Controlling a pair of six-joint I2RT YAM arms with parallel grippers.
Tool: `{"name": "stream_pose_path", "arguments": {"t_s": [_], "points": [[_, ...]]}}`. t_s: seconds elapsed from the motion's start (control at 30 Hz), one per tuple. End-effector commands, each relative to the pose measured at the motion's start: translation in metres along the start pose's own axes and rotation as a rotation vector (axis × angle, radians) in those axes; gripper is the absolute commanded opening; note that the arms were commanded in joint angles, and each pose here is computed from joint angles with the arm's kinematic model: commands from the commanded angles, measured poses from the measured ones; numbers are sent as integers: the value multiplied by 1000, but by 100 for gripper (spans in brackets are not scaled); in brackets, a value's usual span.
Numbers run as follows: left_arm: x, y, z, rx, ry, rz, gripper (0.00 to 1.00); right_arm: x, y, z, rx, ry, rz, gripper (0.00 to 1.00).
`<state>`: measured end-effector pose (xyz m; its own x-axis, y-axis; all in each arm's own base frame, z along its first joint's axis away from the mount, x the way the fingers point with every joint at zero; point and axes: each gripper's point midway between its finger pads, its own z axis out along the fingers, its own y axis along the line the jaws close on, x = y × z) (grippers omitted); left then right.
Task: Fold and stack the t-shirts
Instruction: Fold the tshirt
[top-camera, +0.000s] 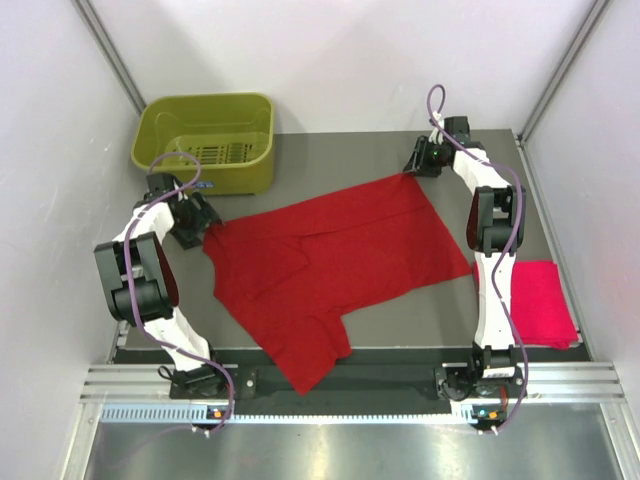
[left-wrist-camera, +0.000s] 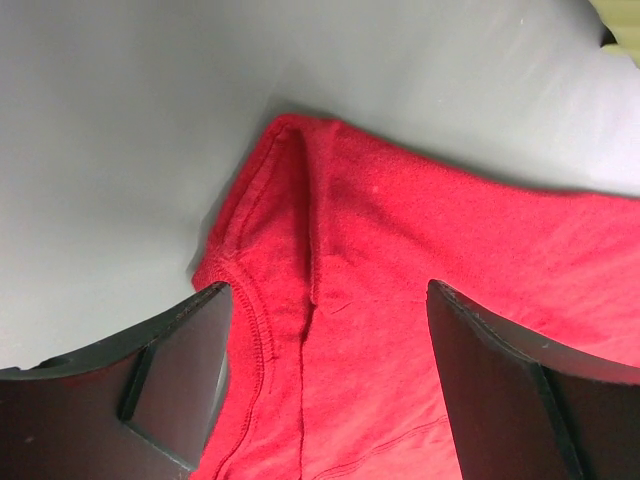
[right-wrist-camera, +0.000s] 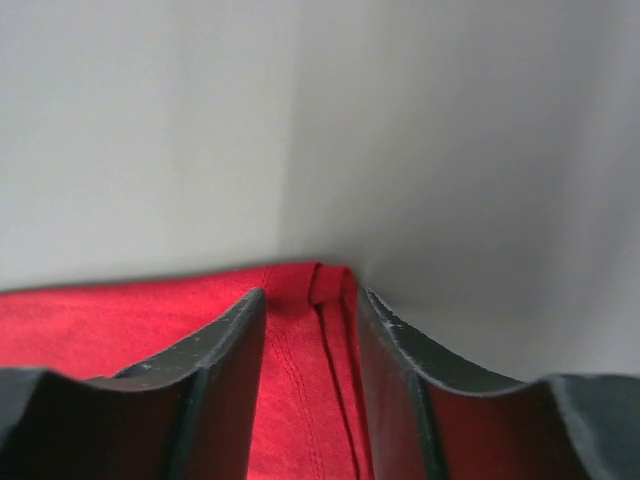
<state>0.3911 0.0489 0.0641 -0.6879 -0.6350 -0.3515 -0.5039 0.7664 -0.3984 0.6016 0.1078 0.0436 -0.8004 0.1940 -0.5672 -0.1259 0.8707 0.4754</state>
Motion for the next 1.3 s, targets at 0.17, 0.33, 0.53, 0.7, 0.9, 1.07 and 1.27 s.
{"name": "stream_pose_path", "arguments": {"t_s": [0.17, 0.33, 0.53, 0.7, 0.9, 1.07, 1.27], "points": [[-21, -14, 8, 68, -41, 8, 83, -22, 17, -12, -30, -51, -47, 25], [-31, -17, 11, 85, -68, 54, 85, -30, 16, -4, -36, -81, -20, 5], [-40, -17, 21, 87, -69, 98, 86, -37, 21, 0, -67, -110, 4, 1], [-39, -12, 31, 61, -41, 89, 79, -41, 24, 2, -89, -125, 27, 1], [-29, -5, 52, 56, 14, 52, 39, -44, 21, 7, -96, -144, 69, 0], [-28, 6, 62, 2, 22, 42, 0, -48, 8, 4, -67, -161, 103, 0], [-43, 21, 44, -95, -96, 46, 0, -53, -19, -13, -22, -207, 140, 0]]}}
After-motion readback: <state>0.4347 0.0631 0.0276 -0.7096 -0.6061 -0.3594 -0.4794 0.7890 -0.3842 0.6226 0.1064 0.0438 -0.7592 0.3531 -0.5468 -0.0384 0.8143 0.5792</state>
